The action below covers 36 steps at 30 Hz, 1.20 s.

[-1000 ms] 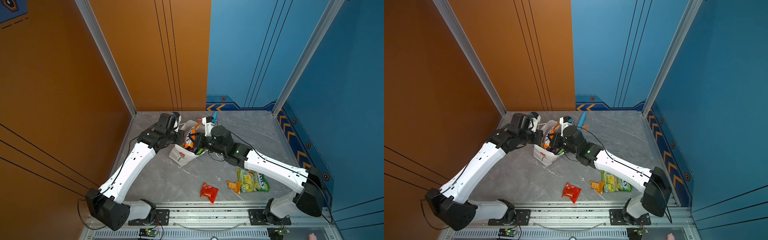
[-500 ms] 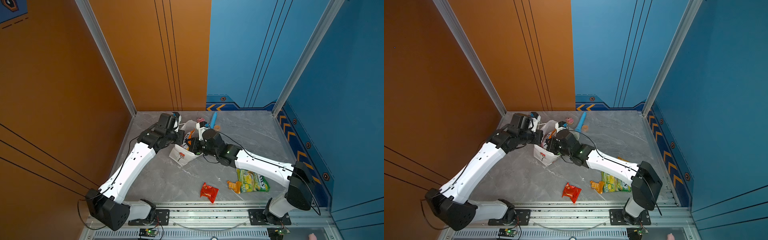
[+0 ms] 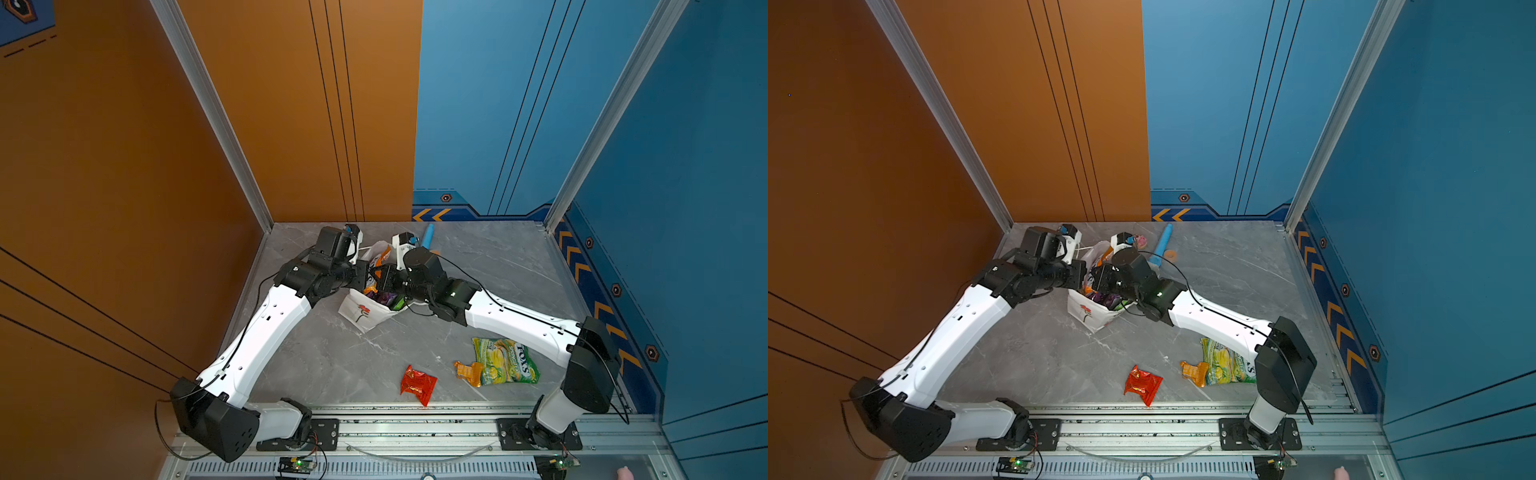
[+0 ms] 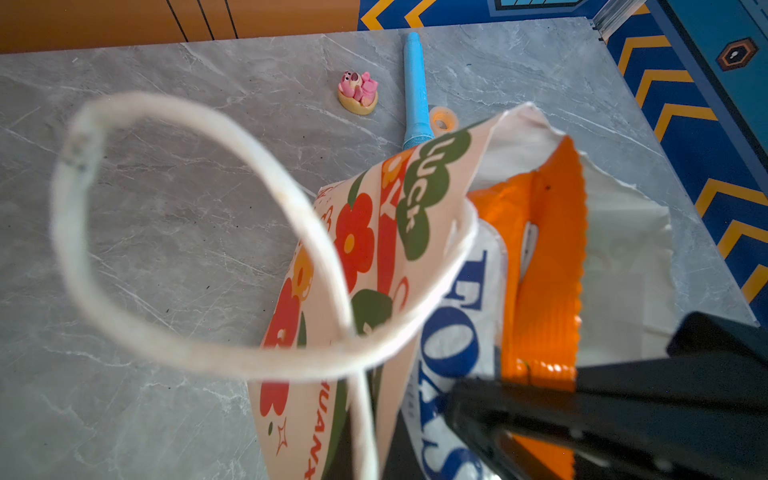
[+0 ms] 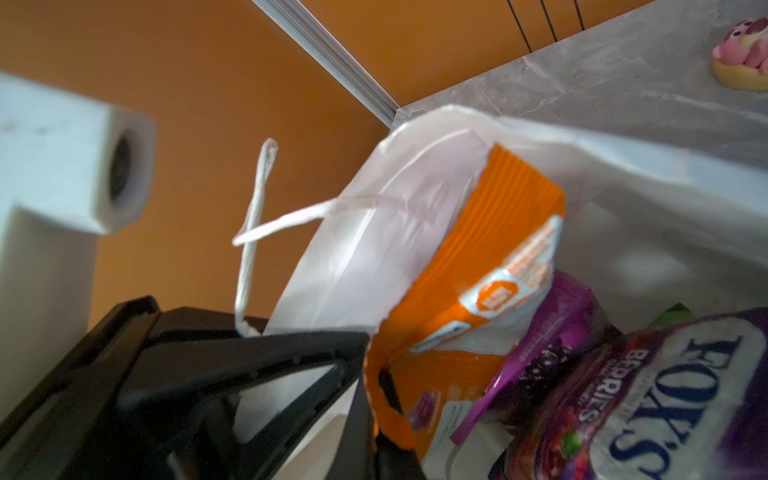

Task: Place the snacks into the paper bag
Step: 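Lower the orange pack into the paper bag and open the right gripper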

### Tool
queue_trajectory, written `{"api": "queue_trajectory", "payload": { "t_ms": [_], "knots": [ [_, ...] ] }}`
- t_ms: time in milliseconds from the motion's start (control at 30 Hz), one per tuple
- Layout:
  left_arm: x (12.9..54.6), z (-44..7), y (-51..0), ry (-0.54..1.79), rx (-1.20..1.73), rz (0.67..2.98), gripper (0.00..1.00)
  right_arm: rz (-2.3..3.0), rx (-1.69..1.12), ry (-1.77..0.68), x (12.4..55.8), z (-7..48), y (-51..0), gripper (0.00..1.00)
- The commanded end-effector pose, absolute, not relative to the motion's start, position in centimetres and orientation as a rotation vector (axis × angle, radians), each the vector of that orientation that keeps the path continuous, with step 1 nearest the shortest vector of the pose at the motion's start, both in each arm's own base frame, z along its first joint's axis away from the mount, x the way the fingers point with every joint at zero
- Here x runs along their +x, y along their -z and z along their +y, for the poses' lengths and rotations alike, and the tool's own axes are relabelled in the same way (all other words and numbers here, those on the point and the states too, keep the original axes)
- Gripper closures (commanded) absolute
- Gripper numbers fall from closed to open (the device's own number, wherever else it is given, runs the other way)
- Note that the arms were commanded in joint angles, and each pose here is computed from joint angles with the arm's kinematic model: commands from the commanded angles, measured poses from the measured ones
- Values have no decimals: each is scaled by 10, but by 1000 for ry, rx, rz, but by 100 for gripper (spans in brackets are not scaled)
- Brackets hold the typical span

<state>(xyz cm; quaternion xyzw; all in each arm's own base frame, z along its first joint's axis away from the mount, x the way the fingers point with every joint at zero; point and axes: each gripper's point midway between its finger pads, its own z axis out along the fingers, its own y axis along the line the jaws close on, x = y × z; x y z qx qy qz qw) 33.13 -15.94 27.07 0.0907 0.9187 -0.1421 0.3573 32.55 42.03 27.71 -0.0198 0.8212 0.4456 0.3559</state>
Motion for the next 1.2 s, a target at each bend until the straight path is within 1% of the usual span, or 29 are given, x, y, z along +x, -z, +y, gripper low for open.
{"api": "queue_trajectory", "payload": {
  "t_ms": [0, 300, 533, 633, 767, 833, 1000, 1167],
  "knots": [
    [331, -169, -304, 433, 270, 2240, 100, 2093, -77, -1176, 331, 431, -287, 100],
    [331, -169, -304, 424, 271, 2238, 100, 2186, -67, -1108, 339, 436, -257, 100],
    [332, -169, -303, 421, 271, 2242, 100, 2209, -61, -1073, 339, 433, -248, 100],
    [331, -168, -302, 419, 269, 2242, 100, 2208, -67, -1083, 338, 433, -251, 93],
    [334, -164, -301, 391, 250, 2243, 100, 2201, -84, -1104, 334, 434, -264, 78],
    [335, -160, -300, 373, 236, 2246, 100, 2202, -87, -1102, 332, 431, -268, 72],
    [341, -144, -297, 315, 157, 2256, 100, 2184, -86, -1049, 326, 412, -285, 64],
    [344, -131, -298, 306, 98, 2254, 100, 2155, -71, -936, 322, 381, -301, 56]
  ]
}}
